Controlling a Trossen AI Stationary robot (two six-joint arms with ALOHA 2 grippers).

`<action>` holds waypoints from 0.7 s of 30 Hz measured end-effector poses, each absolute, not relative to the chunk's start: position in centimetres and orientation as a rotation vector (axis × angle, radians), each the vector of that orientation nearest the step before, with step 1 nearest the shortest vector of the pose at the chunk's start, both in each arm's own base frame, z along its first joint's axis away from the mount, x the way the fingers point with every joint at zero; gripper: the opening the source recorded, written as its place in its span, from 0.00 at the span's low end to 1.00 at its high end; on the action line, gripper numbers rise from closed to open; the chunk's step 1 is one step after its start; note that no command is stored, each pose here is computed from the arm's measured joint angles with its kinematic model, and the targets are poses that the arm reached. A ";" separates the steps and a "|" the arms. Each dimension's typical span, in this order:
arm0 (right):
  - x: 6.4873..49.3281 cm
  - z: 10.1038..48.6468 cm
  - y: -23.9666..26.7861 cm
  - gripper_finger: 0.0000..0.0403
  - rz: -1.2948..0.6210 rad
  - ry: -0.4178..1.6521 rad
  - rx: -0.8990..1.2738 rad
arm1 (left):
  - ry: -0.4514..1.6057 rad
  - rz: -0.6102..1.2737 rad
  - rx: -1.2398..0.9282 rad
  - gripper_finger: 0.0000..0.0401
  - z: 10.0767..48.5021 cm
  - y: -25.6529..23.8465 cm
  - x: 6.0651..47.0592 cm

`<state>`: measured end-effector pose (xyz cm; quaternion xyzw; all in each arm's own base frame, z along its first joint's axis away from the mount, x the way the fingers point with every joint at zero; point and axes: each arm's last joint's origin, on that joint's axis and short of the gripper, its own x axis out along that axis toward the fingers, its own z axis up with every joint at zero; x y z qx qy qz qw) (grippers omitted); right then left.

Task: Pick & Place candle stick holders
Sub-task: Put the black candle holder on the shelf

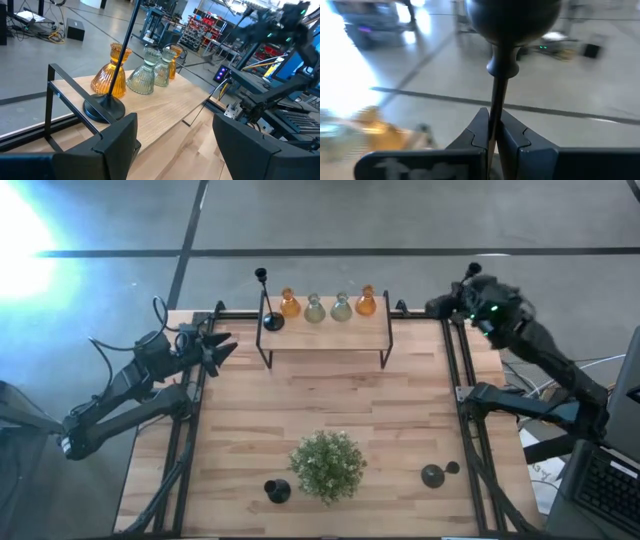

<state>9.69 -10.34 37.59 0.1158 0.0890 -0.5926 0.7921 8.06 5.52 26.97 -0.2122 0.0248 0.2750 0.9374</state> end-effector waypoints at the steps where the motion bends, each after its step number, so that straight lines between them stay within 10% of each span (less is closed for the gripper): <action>1: 9.7 38.6 -10.2 0.02 -1.222 0.190 0.261 | 0.051 0.562 -0.433 0.66 27.0 5.5 8.1; 10: 13.8 44.3 -10.2 0.02 -0.809 0.230 0.280 | 0.049 0.572 -0.432 0.66 27.0 5.5 8.0; 21: 19.5 41.9 -12.5 0.02 -0.662 0.403 0.304 | 0.049 0.571 -0.432 0.66 27.0 5.5 8.0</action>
